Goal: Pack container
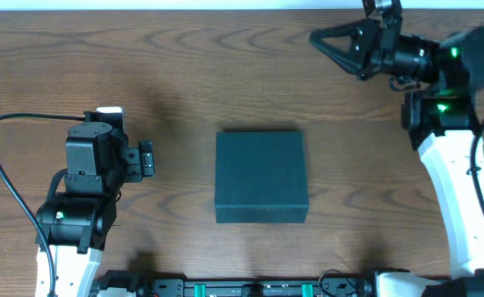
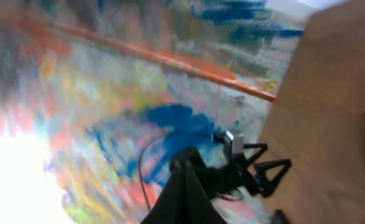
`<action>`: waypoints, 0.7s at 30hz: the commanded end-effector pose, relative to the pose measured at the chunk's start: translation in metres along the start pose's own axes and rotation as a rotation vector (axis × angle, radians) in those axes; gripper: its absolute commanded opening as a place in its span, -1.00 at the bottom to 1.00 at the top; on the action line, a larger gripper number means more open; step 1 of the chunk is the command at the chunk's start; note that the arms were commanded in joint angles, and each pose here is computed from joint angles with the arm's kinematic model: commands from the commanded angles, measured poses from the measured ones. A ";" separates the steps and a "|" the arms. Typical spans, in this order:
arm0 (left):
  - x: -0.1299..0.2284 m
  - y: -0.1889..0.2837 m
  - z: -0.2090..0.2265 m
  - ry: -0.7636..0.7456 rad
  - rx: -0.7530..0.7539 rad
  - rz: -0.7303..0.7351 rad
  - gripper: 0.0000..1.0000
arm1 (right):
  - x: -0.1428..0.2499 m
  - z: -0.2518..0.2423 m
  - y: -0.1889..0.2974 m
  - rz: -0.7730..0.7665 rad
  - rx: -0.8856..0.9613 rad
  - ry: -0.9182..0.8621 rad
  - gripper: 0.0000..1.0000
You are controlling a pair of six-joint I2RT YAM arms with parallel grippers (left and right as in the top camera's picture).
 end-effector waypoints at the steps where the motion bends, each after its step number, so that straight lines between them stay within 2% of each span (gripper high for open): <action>1: 0.002 0.000 0.002 -0.015 -0.003 0.002 0.90 | -0.022 -0.001 -0.003 -0.136 0.081 0.110 -0.97; 4: 0.002 0.000 0.002 -0.015 -0.003 0.002 0.91 | -0.024 -0.019 -0.007 -0.186 0.229 0.108 -0.97; 9: 0.002 0.000 0.002 -0.015 -0.003 0.002 0.90 | 0.010 -0.055 -0.017 -0.133 0.674 0.276 -0.96; 14: 0.002 0.000 0.002 -0.015 -0.003 0.002 0.90 | 0.063 -0.072 -0.032 0.094 0.994 0.571 -0.98; 18: 0.002 0.000 0.002 -0.015 -0.003 0.002 0.91 | 0.105 -0.095 -0.016 0.258 1.272 0.662 -0.97; 21: 0.002 0.000 0.002 -0.015 -0.003 0.002 0.90 | 0.143 -0.118 -0.026 0.395 1.227 0.640 -0.97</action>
Point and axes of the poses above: each gripper's point midway between its finger pads, its own y axis back along the fingers, its own z axis along the line the jaws close on, x = y × z, the point moved 2 cm from there along y, back along the fingers, and after that the axes turned 11 degrees about y, right-handed, at the moved point
